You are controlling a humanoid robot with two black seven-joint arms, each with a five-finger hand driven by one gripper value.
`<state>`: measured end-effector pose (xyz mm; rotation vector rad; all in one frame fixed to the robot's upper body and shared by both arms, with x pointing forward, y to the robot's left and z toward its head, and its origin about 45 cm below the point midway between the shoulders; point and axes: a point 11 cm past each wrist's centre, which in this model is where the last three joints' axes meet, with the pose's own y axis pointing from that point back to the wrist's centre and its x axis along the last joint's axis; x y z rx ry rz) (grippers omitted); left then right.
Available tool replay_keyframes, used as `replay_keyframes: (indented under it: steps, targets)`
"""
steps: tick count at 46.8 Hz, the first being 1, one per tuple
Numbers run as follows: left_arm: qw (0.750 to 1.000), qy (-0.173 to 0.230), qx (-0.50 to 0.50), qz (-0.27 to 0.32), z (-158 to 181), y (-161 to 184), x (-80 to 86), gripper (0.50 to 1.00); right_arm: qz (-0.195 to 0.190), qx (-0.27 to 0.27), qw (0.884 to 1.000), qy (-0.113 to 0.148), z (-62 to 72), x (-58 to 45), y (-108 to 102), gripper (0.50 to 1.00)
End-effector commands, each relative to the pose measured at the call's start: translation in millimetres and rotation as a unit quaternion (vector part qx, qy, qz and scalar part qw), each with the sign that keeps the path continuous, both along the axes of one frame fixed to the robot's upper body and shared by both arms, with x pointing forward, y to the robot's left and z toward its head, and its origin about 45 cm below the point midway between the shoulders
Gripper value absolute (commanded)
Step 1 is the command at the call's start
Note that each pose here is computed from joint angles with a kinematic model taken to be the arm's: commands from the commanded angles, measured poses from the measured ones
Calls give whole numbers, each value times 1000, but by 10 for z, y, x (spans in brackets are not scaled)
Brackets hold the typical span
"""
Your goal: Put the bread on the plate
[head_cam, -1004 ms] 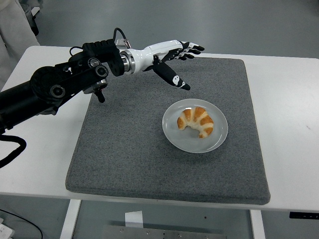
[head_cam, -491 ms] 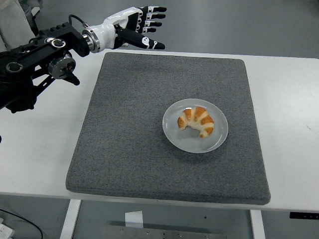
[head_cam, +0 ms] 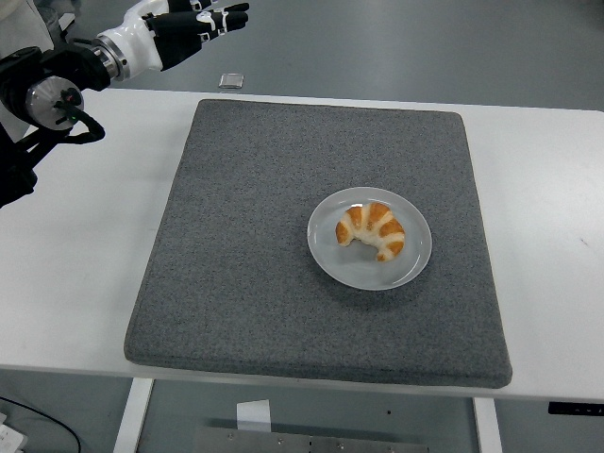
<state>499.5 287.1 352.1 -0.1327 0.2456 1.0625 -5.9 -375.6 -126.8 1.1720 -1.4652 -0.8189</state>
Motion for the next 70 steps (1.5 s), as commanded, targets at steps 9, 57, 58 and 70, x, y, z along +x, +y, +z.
replay_keyframes:
  steps: [9,57,58,70]
  targets:
    - [995,21,-94,27,-9,411,25,1000,0,0,1000,0,0,-1,0,932]
    - [990,71,-115,40,-398,512,-27,1000,-3,3,1000,0,-3,-11,12,932]
    - [990,71,-116,39,-403,497,-25,1000,-3,3,1000,0,-3,-11,12,932]
    - [990,71,-118,34,-399,436,-12,1000,-4,2,1000,0,-3,-10,10,932]
